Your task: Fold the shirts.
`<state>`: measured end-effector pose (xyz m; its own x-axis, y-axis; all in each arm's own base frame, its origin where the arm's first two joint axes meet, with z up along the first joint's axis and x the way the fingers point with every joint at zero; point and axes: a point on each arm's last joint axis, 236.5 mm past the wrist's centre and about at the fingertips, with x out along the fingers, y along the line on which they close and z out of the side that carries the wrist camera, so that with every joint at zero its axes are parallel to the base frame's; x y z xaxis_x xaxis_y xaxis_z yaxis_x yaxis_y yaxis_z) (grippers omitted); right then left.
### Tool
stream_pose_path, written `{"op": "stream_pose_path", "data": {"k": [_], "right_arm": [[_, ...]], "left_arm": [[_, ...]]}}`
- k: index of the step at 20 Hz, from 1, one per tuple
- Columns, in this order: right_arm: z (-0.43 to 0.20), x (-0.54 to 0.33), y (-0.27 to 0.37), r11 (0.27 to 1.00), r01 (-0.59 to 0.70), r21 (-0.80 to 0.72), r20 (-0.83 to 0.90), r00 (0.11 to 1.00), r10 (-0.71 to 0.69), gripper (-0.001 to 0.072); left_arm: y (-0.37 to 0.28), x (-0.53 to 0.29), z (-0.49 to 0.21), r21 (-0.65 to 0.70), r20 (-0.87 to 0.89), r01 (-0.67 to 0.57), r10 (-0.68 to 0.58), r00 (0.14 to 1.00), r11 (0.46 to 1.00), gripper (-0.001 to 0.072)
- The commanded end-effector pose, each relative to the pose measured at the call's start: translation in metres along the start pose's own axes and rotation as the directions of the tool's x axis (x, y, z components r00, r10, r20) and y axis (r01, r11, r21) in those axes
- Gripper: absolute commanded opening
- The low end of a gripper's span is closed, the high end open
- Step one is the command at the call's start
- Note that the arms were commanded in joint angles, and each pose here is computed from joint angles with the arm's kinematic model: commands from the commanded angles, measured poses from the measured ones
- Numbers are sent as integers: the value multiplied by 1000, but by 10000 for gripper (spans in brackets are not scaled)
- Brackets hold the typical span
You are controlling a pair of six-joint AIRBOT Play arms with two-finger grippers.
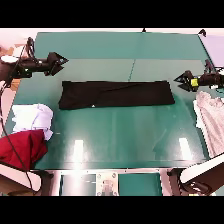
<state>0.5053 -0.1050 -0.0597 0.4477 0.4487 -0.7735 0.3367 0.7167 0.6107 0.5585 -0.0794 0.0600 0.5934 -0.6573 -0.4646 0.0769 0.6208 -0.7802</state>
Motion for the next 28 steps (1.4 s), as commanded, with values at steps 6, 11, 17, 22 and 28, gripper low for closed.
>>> {"op": "stream_pose_path", "data": {"k": [6,11,17,22,28], "right_arm": [[-53,55,7,988,-142,-65,-230,965,124,511],[-72,56,29,975,-209,-81,-314,933,175,18],[-48,-41,97,935,-273,-227,-311,930,196,16],[-54,-143,168,876,-257,-409,-238,956,169,17],[-73,-198,219,810,-278,-516,-160,961,227,17]], "left_arm": [[-47,31,-40,53,-118,72,-65,991,996,618],[-89,72,-75,177,-150,106,-79,985,979,24],[-125,156,-160,238,-206,110,-60,977,965,25],[-145,224,-261,198,-266,115,-59,962,973,25],[-184,278,-317,103,-341,185,-140,930,977,25]]}}
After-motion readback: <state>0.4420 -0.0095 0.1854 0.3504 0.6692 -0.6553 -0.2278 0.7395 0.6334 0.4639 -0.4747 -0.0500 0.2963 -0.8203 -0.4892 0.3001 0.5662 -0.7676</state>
